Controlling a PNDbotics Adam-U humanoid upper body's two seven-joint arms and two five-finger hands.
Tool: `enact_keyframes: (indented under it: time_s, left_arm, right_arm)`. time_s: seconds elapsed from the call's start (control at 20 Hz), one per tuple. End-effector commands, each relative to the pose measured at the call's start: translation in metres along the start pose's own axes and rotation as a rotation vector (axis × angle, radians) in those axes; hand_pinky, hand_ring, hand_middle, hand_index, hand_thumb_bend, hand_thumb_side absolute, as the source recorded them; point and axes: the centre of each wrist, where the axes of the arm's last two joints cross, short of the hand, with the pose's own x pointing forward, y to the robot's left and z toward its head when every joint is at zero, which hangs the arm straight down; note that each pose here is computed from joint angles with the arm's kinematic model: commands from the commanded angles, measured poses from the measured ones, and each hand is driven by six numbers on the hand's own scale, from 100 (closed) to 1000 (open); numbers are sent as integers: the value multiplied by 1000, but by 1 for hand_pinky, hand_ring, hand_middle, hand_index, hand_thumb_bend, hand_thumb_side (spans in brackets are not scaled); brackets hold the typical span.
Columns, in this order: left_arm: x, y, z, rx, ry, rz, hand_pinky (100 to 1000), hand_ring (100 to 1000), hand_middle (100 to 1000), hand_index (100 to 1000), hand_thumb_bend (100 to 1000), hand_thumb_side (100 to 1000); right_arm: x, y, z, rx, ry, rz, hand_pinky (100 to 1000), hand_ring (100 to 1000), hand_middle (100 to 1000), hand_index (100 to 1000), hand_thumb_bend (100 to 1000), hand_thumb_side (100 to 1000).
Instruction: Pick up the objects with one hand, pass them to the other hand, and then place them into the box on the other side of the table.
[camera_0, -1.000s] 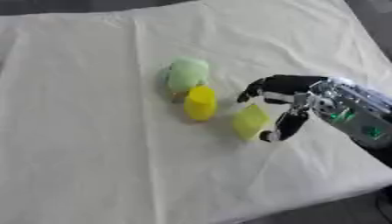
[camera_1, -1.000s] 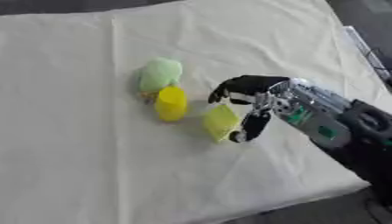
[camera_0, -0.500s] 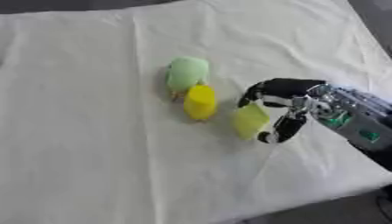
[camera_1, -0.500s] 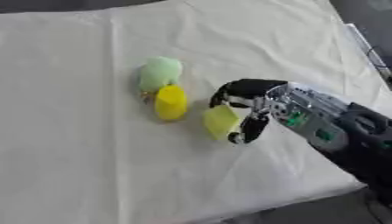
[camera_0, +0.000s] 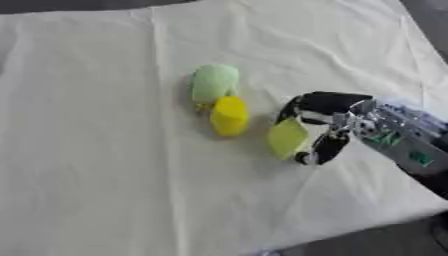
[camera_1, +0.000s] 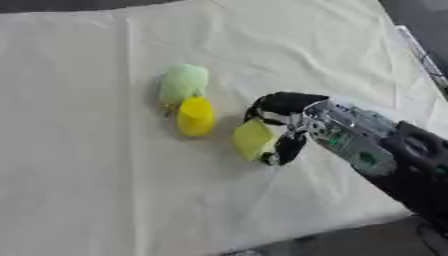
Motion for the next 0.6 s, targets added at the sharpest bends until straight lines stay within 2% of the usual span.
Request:
enact_keyframes:
  time_s: [0.05,0.6]
  left_arm:
    - [7,2,-3,-5,-23,2,842,673,722,730,171,692]
    - [5,4,-2,-2,-20,0,846,673,726,729,169,696]
  right_arm:
    - [0,-5,3,-22,10,25,1000,798,622,725,349,100]
    - [-1,-3,4,-81,28,10,1000,732,480,597,320,100]
